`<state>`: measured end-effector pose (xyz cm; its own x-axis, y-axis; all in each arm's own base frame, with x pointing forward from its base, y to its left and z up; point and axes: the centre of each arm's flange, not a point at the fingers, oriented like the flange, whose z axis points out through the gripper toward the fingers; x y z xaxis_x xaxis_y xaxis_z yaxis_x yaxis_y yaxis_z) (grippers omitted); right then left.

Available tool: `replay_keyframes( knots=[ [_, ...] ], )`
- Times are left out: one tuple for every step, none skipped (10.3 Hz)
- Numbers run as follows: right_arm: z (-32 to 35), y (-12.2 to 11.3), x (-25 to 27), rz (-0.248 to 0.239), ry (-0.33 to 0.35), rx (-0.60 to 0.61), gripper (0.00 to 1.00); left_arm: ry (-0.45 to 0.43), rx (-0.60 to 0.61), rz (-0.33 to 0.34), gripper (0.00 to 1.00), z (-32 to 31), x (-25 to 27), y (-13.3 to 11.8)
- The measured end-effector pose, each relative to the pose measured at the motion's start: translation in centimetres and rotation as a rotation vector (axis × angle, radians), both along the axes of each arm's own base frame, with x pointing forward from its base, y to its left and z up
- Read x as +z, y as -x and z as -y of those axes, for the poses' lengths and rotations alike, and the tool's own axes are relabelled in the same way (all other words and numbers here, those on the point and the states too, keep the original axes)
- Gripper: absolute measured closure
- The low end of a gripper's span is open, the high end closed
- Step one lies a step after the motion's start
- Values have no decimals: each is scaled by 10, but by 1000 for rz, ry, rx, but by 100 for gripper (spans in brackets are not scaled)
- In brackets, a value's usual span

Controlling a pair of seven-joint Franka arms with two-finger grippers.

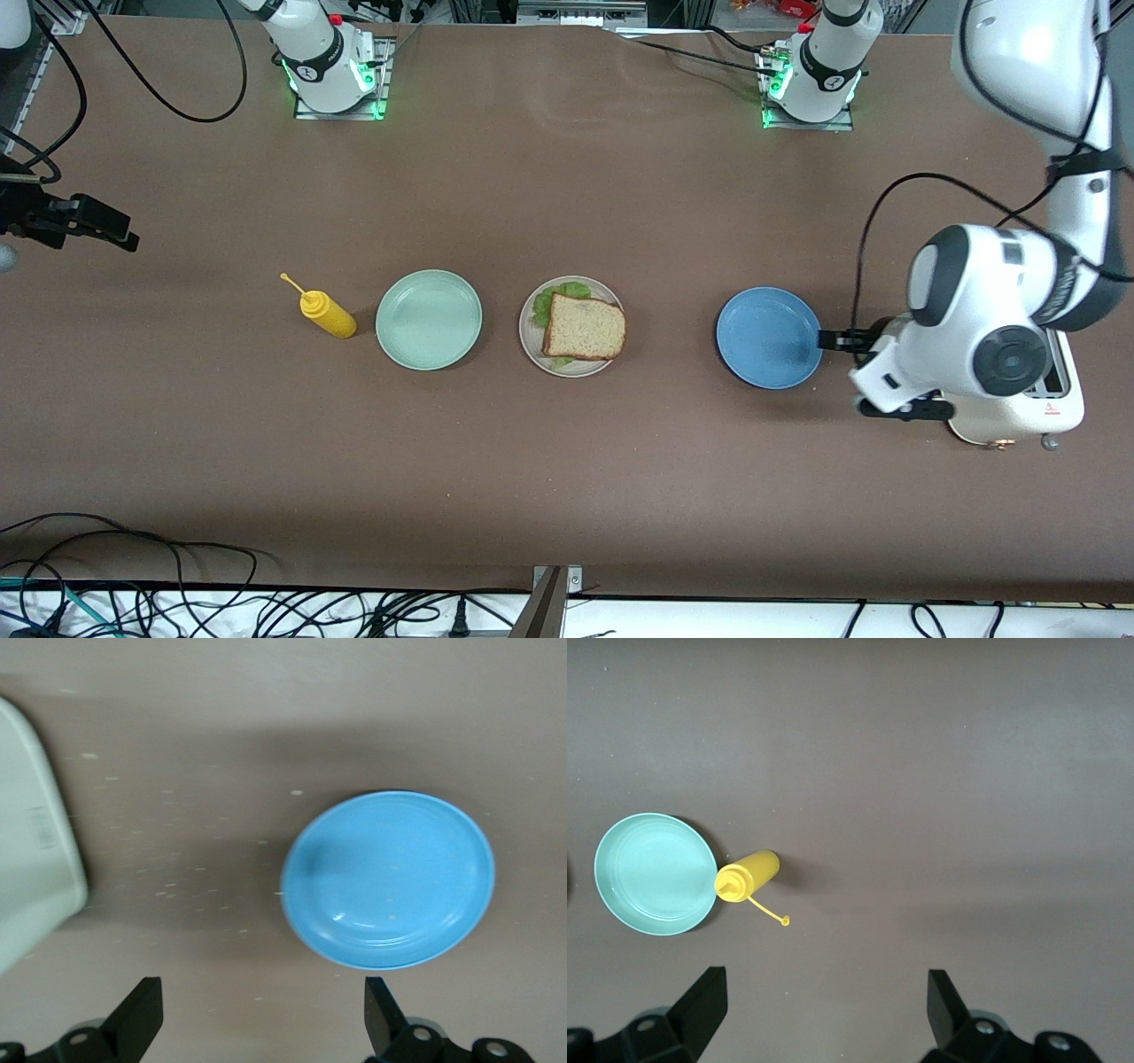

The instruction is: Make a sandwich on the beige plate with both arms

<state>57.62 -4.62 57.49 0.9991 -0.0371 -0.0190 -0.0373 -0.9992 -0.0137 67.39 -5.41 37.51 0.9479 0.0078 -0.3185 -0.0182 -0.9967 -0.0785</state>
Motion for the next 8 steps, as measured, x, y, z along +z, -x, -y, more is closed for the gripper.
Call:
replay_keyframes(
  knots=[
    [0,0,1,1,0,0,0,-11,12,12,0,-12,19,3],
    [0,-1,4,7,1,0,0,-15,16,16,0,-16,33,7],
    [0,0,7,8,1,0,0,-16,16,14,0,-16,43,10],
    [0,2,9,-8,-1,0,0,-14,14,15,0,-14,55,14],
    [0,4,10,-25,-2,-1,0,-14,15,19,0,-14,69,19],
    [1,5,10,-31,-3,-2,0,-14,17,24,0,-15,86,26],
    [3,5,12,-30,-2,-5,0,-9,8,31,0,-17,106,34],
    [3,6,14,-28,-2,-6,0,-1,-8,40,0,-20,129,45]
  ],
)
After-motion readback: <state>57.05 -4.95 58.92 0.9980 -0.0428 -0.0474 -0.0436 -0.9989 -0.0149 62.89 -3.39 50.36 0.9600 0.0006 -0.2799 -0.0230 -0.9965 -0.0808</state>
